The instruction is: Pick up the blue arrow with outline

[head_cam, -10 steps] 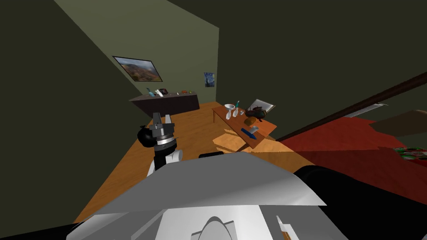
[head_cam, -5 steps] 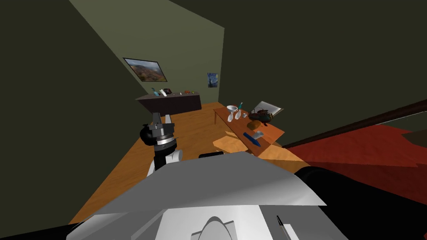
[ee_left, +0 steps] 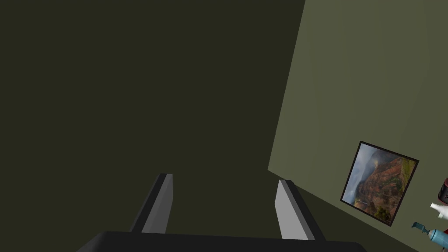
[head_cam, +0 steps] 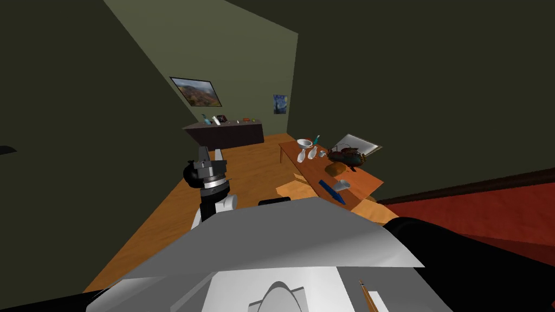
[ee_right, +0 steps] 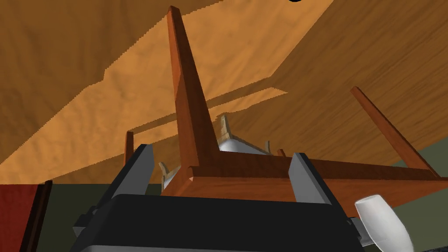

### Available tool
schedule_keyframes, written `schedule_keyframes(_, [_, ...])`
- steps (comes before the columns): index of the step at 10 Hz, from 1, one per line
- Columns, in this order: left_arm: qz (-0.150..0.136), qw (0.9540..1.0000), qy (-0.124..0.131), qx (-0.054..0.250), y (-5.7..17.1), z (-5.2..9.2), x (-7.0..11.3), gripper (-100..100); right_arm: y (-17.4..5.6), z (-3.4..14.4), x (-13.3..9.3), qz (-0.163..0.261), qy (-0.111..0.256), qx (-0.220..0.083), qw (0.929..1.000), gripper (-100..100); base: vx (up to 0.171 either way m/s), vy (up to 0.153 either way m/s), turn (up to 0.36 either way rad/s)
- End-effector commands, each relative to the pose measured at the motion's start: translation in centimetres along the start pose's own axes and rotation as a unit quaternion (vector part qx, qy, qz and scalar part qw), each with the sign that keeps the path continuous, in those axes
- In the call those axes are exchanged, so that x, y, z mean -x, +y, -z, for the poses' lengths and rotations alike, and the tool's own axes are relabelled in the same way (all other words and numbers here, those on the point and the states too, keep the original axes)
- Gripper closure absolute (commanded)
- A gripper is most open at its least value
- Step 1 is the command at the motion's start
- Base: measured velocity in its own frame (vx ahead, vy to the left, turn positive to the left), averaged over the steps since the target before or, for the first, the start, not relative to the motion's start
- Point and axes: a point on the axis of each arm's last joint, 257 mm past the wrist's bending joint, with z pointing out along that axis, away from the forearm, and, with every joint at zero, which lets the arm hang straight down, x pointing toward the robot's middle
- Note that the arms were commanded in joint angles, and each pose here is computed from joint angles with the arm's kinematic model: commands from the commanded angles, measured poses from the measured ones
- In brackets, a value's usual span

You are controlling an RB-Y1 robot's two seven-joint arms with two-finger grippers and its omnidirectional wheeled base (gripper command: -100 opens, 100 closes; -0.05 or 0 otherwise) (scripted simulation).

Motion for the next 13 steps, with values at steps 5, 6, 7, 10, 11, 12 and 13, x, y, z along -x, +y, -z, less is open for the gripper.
schedule_keyframes(5, [0.000, 1.0000, 0.000, 0.000, 0.0, 0.0, 0.0, 0, -9.2, 3.6, 0.2, 0.112, 0.061, -0.081, 0.9885, -100, 0.201, -0.155, 0.111])
schedule_keyframes(6, [0.000, 1.0000, 0.000, 0.000, 0.0, 0.0, 0.0, 0, -10.6, 4.3, 0.7, 0.134, 0.071, -0.093, 0.9841, -100, 0.230, -0.149, 0.115])
schedule_keyframes(7, [0.000, 1.0000, 0.000, 0.000, 0.0, 0.0, 0.0, 0, -11.7, 4.8, 1.1, 0.152, 0.079, -0.102, 0.9799, -100, 0.232, -0.129, 0.106])
schedule_keyframes(10, [0.000, 1.0000, 0.000, 0.000, 0.0, 0.0, 0.0, 0, -13.4, 5.6, 2.0, 0.186, 0.096, -0.115, 0.9710, -100, 0.313, -0.129, 0.060])
schedule_keyframes(11, [0.000, 1.0000, 0.000, 0.000, 0.0, 0.0, 0.0, 0, -13.4, 5.5, 2.1, 0.190, 0.099, -0.114, 0.9701, -100, 0.222, -0.017, 0.040])
schedule_keyframes(12, [0.000, 1.0000, 0.000, 0.000, 0.0, 0.0, 0.0, 0, -13.3, 5.4, 2.2, 0.191, 0.099, -0.112, 0.9701, -100, 0.219, 0.037, 0.021])
schedule_keyframes(13, [0.000, 1.0000, 0.000, 0.000, 0.0, 0.0, 0.0, 0, -13.1, 5.2, 2.2, 0.191, 0.099, -0.110, 0.9705, -100, 0.249, 0.045, 0.004])
